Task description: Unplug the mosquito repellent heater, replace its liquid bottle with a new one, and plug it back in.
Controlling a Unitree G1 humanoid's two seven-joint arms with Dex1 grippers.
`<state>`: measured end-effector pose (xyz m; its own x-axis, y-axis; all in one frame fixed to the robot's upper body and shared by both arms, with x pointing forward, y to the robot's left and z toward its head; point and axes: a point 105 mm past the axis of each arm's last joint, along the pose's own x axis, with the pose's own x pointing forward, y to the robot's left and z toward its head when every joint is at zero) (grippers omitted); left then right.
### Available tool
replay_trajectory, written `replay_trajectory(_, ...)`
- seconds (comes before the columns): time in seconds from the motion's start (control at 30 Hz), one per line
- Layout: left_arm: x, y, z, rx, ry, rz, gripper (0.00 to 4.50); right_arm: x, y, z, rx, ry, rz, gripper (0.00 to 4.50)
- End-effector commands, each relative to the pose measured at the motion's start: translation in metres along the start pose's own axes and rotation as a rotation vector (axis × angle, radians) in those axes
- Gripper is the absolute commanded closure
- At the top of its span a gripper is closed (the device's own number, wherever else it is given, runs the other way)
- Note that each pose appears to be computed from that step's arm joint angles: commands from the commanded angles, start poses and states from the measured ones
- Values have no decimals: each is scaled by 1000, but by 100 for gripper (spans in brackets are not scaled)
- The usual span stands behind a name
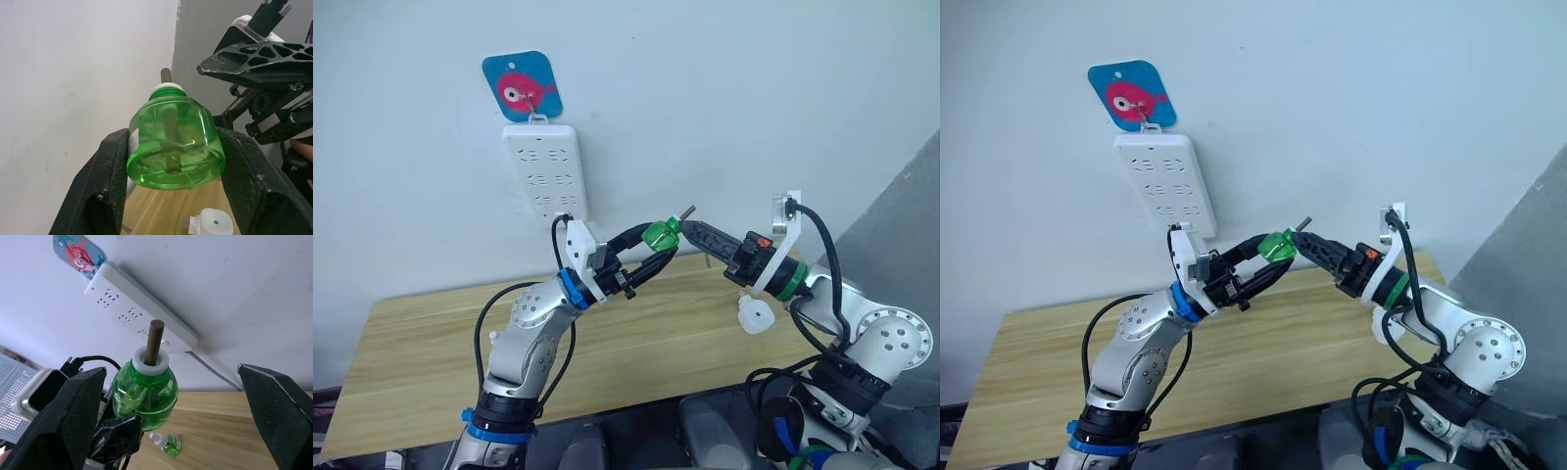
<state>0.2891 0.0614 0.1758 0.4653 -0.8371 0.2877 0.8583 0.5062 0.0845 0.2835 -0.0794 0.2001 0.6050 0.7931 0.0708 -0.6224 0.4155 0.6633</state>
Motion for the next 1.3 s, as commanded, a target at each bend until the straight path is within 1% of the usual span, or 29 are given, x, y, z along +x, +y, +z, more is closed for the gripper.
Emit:
replay_trajectory(0.03, 4, -5, 10, 33, -40, -22, 219, 7, 16, 3, -24, -5, 69, 0)
replay_trajectory(0.27, 5, -10, 9, 40, -39, -35, 219, 14, 21, 4, -1, -10, 82, 0)
replay_trajectory(0.37, 6, -9, 9, 42, -36, -33, 219, 15, 24, 5, 12, -10, 91, 52)
replay_trajectory(0.4, 6, -8, 9, 42, -36, -29, 219, 15, 24, 5, 16, -8, 93, 81)
replay_trajectory(0.43, 5, -8, 9, 43, -35, -29, 219, 15, 25, 5, 20, -6, 96, 124)
replay_trajectory(0.5, 5, -7, 9, 44, -36, -26, 219, 14, 26, 4, 27, 2, 96, 188)
replay_trajectory(0.57, 6, -9, 10, 59, -37, -37, 219, 14, 27, 3, 35, 11, 97, 264)
replay_trajectory(0.67, 7, -8, 10, 66, -44, -26, 219, 13, 29, 1, 43, 24, 102, 361)
replay_trajectory(0.7, 7, -8, 10, 67, -45, -24, 219, 14, 30, 1, 46, 27, 101, 367)
replay_trajectory(0.83, 8, -6, 9, 80, -37, -1, 219, 14, 31, 0, 56, 33, 103, 367)
replay_trajectory(0.93, 7, -8, 11, 26, -54, -13, 219, 14, 33, 1, 58, 36, 107, 367)
replay_trajectory(1.0, 5, -7, 10, 28, -39, -13, 146, 14, 33, 2, 61, 33, 106, 367)
replay_trajectory(1.1, 0, -4, 7, 24, -10, -4, 61, 13, 32, 4, 62, 26, 95, 367)
replay_trajectory(1.17, -5, -3, 3, 14, 30, -16, 3, 12, 29, 5, 58, 25, 79, 367)
replay_trajectory(1.23, -15, -1, -1, 43, 92, -44, 0, 9, 22, 8, 48, 16, 44, 367)
replay_trajectory(1.3, -32, 2, -9, 75, 197, -99, 0, 6, 10, 12, -24, 15, -25, 367)
